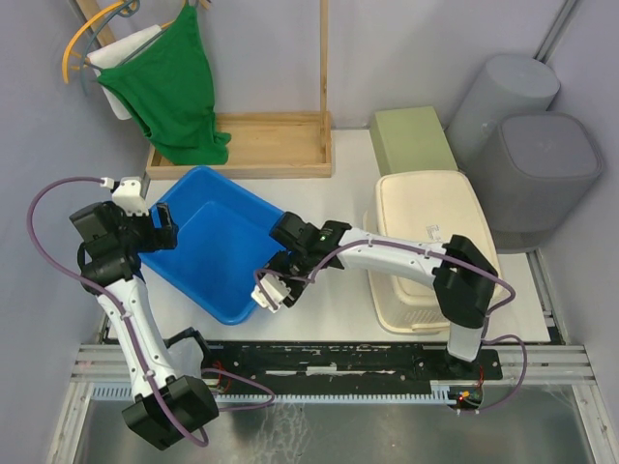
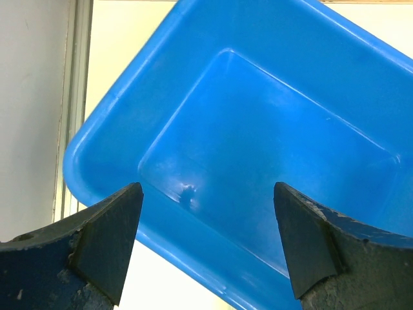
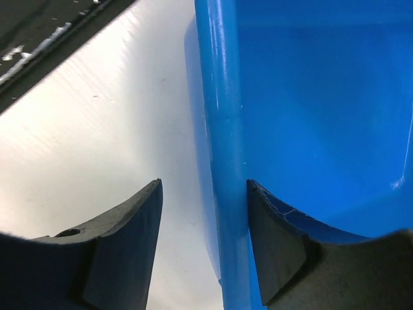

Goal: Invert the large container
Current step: Move the container to the center of the board.

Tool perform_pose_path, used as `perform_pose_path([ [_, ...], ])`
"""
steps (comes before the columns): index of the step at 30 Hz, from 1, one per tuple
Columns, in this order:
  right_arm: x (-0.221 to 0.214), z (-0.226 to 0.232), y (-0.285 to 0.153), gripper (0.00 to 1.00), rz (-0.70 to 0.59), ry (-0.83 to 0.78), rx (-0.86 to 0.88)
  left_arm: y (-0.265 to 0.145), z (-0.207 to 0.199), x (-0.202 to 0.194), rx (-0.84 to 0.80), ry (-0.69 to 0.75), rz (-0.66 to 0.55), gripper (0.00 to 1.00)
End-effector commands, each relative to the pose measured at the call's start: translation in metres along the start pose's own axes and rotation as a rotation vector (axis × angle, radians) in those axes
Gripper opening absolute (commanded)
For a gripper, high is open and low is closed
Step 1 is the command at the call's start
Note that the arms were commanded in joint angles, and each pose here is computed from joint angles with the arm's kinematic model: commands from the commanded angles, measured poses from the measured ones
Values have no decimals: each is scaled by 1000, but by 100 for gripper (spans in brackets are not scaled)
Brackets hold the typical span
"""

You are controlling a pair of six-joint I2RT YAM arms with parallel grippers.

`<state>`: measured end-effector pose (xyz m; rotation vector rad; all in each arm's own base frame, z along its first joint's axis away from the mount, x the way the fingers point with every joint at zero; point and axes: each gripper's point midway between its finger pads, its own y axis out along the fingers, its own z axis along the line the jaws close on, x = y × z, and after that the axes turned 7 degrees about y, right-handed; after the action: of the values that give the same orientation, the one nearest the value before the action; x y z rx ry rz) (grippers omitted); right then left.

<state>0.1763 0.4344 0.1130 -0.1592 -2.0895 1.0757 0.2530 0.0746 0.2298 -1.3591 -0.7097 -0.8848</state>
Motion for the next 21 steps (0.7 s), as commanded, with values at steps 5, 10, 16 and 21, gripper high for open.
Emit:
perform_pose_path([
  [5,35,4,-59,62,-52,-34,-87,-1,9,12,33,-23,-25,89],
  [10,35,3,-78,62,-52,-35,-130,1,11,9,42,-33,-10,89],
  [16,47,-2,-98,62,-67,-63,-178,-2,10,10,47,-31,-18,90],
  [21,57,-18,-105,62,-78,-83,-210,-3,8,9,43,-29,-19,91],
])
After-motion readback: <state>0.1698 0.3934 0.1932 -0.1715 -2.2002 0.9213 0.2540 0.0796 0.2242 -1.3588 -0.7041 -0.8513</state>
